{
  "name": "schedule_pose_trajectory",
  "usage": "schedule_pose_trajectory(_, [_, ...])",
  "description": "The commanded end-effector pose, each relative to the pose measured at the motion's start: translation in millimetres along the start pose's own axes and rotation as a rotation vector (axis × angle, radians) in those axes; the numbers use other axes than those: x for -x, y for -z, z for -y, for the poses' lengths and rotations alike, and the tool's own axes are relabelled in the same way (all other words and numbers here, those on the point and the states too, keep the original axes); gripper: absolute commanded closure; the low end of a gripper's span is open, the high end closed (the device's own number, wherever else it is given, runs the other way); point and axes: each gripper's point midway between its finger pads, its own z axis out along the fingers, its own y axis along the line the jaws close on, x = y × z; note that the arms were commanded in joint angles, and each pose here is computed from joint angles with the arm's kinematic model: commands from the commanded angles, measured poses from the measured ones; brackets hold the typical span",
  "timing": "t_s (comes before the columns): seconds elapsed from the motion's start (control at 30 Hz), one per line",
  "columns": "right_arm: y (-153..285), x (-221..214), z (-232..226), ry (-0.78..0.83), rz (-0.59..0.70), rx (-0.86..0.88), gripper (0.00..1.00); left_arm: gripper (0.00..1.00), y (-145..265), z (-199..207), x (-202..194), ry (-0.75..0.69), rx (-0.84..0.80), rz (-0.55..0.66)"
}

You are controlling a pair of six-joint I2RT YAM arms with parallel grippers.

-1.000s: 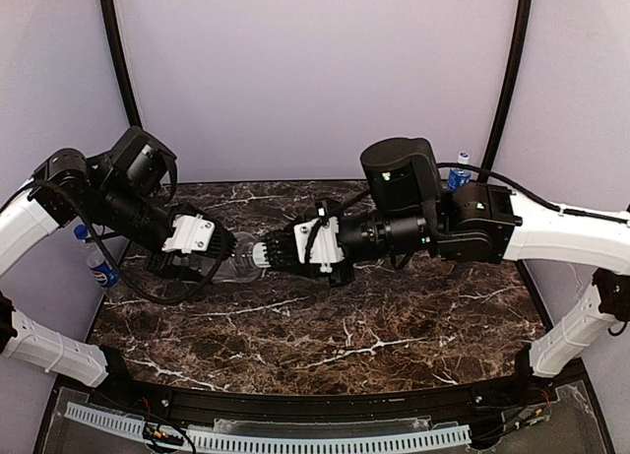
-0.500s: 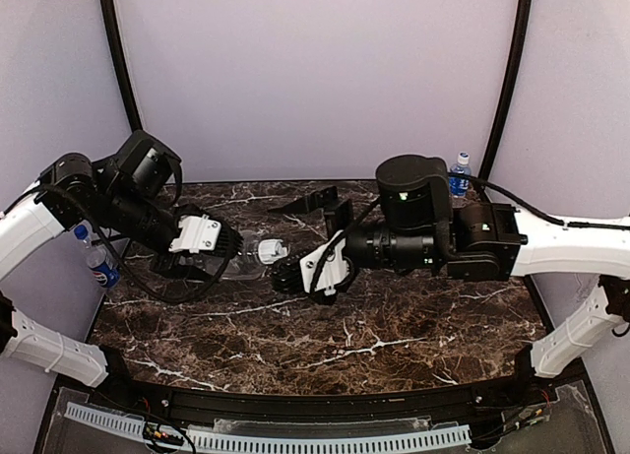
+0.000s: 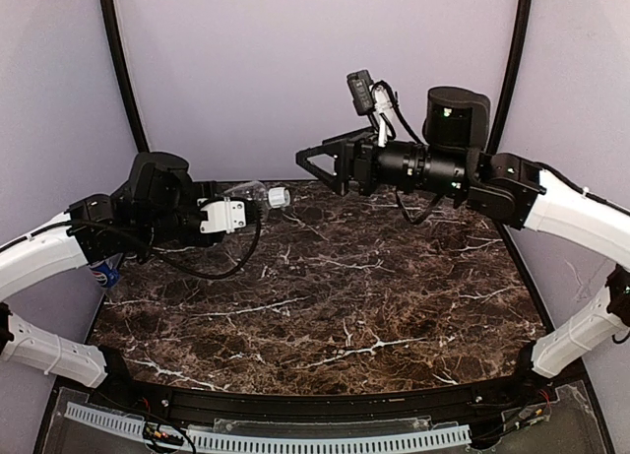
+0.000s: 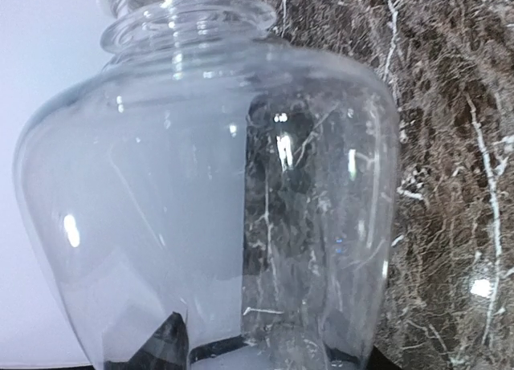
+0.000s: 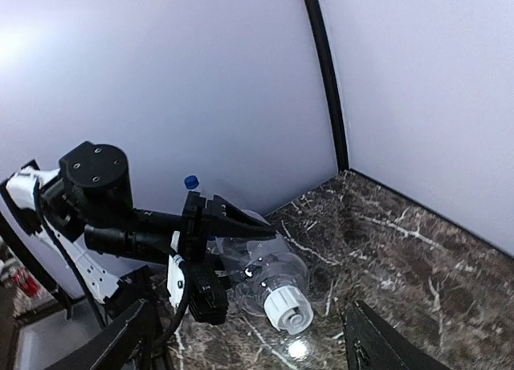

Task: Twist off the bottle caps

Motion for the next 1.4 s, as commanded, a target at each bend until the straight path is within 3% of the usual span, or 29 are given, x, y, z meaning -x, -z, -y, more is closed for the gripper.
schedule_pose_trajectory(0.0, [-18.7, -28.0, 17.3, -0.521, -0.095, -0.048, 0.2, 0.46, 8.3, -46.8, -3.2, -0.035, 0.255, -0.052])
schedule_pose_trajectory(0.3, [-58.4, -47.3, 25.1, -0.648, -0.18, 0.053, 0.19, 0.46, 6.4, -44.1, -0.1, -0.101, 0.299, -0.055])
schedule_pose_trajectory(0.53, [-74.7, -58.6, 36.9, -0.661, -0.2, 0.05, 0.31, 0.46, 8.0, -42.3, 4.5, -0.11, 0.297, -0.036])
schedule_pose_trajectory(0.73, [-76.5, -58.1, 38.5, -0.666, -0.187, 0.077, 0.66, 0.46, 8.3, -38.8, 4.8, -0.116, 0.291, -0.028])
schedule_pose_trajectory(0.8, [-76.9, -57.8, 37.0, -0.667, -0.185, 0.09, 0.72, 0.46, 7.9, -37.1, 5.3, -0.121, 0.287, -0.024])
schedule_pose_trajectory(0.9, [-79.0, -59.3, 33.5, -0.675, -0.199, 0.116, 0.75, 0.47, 7.1, -35.3, 7.8, -0.131, 0.283, -0.017])
schedule_pose_trajectory(1.1, [-81.9, -64.5, 29.9, -0.695, -0.227, 0.14, 0.72, 0.47, 6.2, -38.3, 10.3, -0.134, 0.293, -0.016])
schedule_pose_trajectory(1.17, [-81.4, -63.5, 28.8, -0.69, -0.227, 0.147, 0.78, 0.47, 5.9, -38.6, 10.5, -0.133, 0.294, -0.016])
schedule_pose_trajectory(1.27, [-80.4, -59.4, 22.2, -0.656, -0.228, 0.187, 1.0, 0.48, 6.5, -38.2, 11.5, -0.126, 0.29, -0.008])
schedule_pose_trajectory(1.37, [-76.4, -48.8, -1.7, -0.511, -0.217, 0.283, 1.0, 0.49, 8.8, -29.6, 11.9, -0.098, 0.226, 0.012])
